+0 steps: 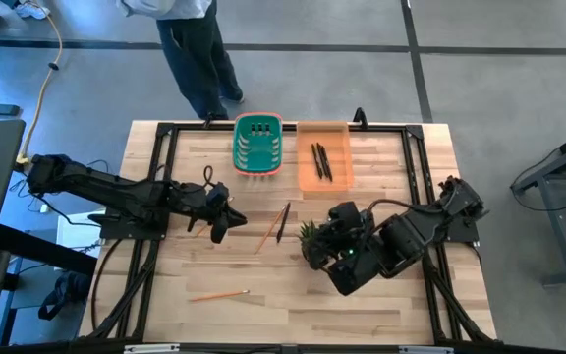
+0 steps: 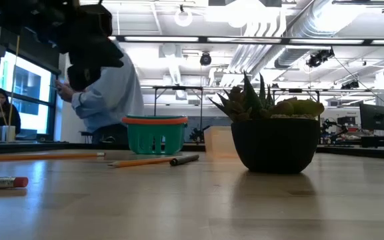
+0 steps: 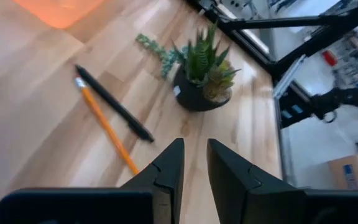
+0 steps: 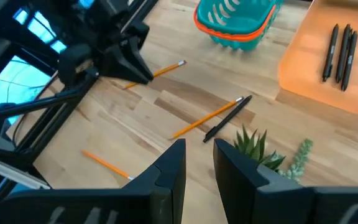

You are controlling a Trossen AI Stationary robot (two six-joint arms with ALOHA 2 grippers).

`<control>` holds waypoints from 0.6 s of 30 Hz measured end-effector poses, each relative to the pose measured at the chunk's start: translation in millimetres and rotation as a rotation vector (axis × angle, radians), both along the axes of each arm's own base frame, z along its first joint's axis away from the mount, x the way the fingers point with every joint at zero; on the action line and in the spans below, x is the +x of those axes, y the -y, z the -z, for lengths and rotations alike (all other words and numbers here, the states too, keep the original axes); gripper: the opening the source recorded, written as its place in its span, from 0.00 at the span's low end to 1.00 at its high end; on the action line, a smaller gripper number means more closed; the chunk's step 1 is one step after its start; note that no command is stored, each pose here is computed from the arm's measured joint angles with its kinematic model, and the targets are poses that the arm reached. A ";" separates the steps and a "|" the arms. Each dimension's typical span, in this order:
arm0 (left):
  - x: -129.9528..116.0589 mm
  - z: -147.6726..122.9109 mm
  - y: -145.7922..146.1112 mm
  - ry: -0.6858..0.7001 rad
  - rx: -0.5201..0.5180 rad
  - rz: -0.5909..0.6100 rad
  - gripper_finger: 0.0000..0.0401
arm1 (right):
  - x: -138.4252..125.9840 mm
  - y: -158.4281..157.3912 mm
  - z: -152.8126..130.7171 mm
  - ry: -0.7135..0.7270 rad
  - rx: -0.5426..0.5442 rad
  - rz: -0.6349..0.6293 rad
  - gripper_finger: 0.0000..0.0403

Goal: Sort pens & pencils
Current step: Put the black ballpoint pen into the orange bin

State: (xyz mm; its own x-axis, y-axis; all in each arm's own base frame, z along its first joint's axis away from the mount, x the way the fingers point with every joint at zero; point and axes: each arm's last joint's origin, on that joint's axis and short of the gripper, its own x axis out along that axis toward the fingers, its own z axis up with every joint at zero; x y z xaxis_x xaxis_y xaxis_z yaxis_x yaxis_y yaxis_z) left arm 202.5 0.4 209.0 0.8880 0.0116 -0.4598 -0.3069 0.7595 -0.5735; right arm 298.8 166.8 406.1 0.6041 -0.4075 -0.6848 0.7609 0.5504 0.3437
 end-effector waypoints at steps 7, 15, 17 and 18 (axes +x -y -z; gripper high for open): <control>13.7 7.2 0.2 0.022 -0.056 -0.025 0.14 | -15.2 6.5 -9.6 -0.024 -0.020 -0.015 0.18; 19.6 5.0 0.1 0.080 -0.078 -0.037 0.14 | -43.7 5.5 -28.2 0.018 -0.120 -0.079 0.18; 19.6 4.9 0.1 0.081 -0.080 -0.037 0.14 | -52.8 5.9 -35.6 0.049 -0.179 -0.100 0.18; 19.6 4.9 0.1 0.081 -0.082 -0.038 0.14 | -57.4 6.2 -39.2 0.065 -0.206 -0.108 0.18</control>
